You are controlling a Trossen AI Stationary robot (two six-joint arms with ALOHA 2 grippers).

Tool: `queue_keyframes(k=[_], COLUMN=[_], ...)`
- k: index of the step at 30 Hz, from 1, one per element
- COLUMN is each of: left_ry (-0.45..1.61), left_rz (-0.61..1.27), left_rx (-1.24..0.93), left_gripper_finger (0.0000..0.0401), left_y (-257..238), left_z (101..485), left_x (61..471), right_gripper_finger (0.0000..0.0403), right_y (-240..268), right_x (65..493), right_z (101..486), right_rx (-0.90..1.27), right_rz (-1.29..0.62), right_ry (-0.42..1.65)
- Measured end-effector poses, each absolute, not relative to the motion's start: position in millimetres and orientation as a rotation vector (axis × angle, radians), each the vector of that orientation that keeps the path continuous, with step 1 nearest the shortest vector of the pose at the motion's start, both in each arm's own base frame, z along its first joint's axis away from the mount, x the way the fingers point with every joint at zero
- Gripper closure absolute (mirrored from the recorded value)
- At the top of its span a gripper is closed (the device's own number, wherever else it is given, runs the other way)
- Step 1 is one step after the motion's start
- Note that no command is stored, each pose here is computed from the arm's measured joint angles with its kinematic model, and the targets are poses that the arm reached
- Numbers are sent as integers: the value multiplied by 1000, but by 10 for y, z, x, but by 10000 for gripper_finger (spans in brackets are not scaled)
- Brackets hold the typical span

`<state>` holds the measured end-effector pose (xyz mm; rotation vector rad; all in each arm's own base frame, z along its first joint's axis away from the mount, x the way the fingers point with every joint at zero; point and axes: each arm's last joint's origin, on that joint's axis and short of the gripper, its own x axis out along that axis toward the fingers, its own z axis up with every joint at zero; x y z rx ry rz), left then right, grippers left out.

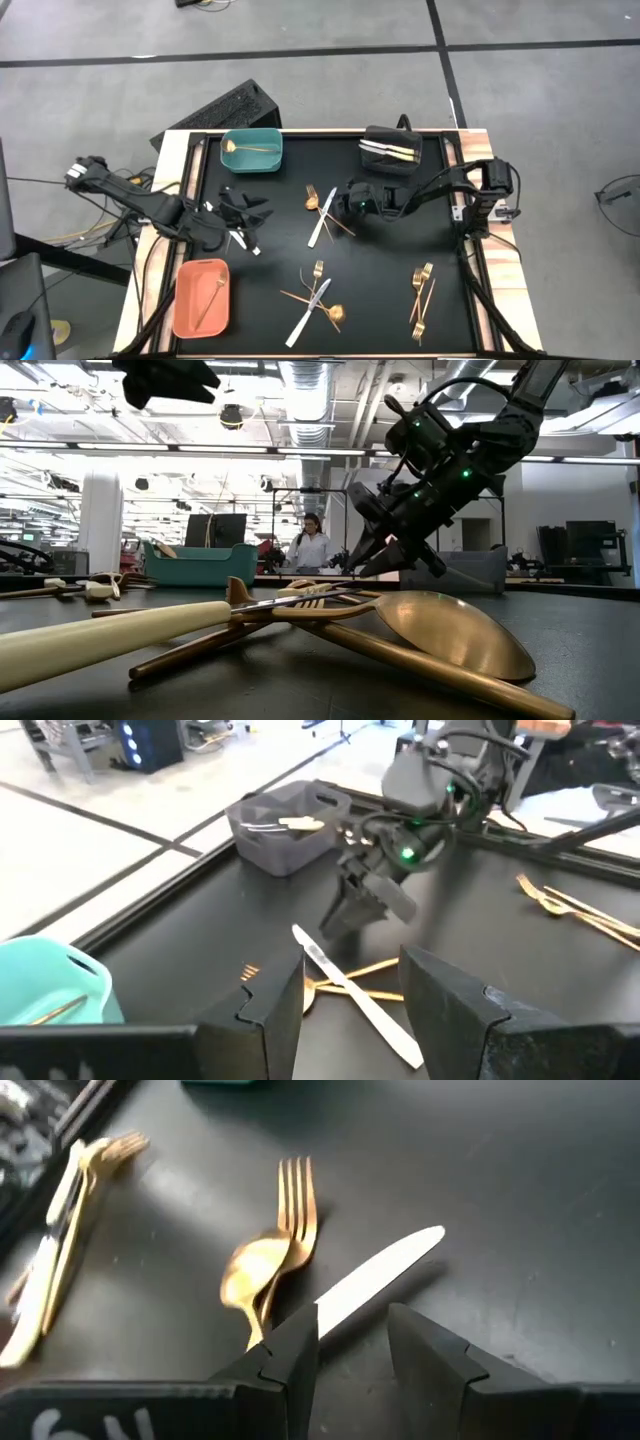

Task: Sort silverware by color (type)
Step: Put the gold spoon into the green bin

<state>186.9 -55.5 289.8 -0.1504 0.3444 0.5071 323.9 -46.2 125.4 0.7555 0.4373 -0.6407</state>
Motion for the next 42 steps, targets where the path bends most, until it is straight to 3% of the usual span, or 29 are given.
queue_keyframes(k=[8, 11, 16, 23, 28, 38, 42], left_ry=[418, 423, 428, 468, 506, 531, 537], left_rz=[577, 638, 688, 673, 693, 708, 701], left_rx=[-136, -124, -101, -128, -142, -157, -165], left_gripper_finger=[250, 250, 250, 250, 250, 250, 250], left_y=[-527, -523, -533, -541, -542, -555, -559], left_z=[2795, 2742, 2673, 2621, 2564, 2518, 2514], left_x=[1818, 1834, 1901, 1927, 1899, 1887, 1887], right_gripper_finger=[253, 253, 253, 253, 255, 323, 326], right_y=[-310, -351, -412, -445, -419, -405, -393], right_x=[3327, 3475, 3824, 4207, 4377, 4365, 4219], right_z=[1347, 1464, 1667, 1603, 1490, 1540, 1614], right_rx=[487, 474, 349, 246, 229, 207, 190], right_rz=[-410, -404, -493, -496, -500, -490, -541], right_ry=[442, 406, 592, 903, 967, 1016, 1118])
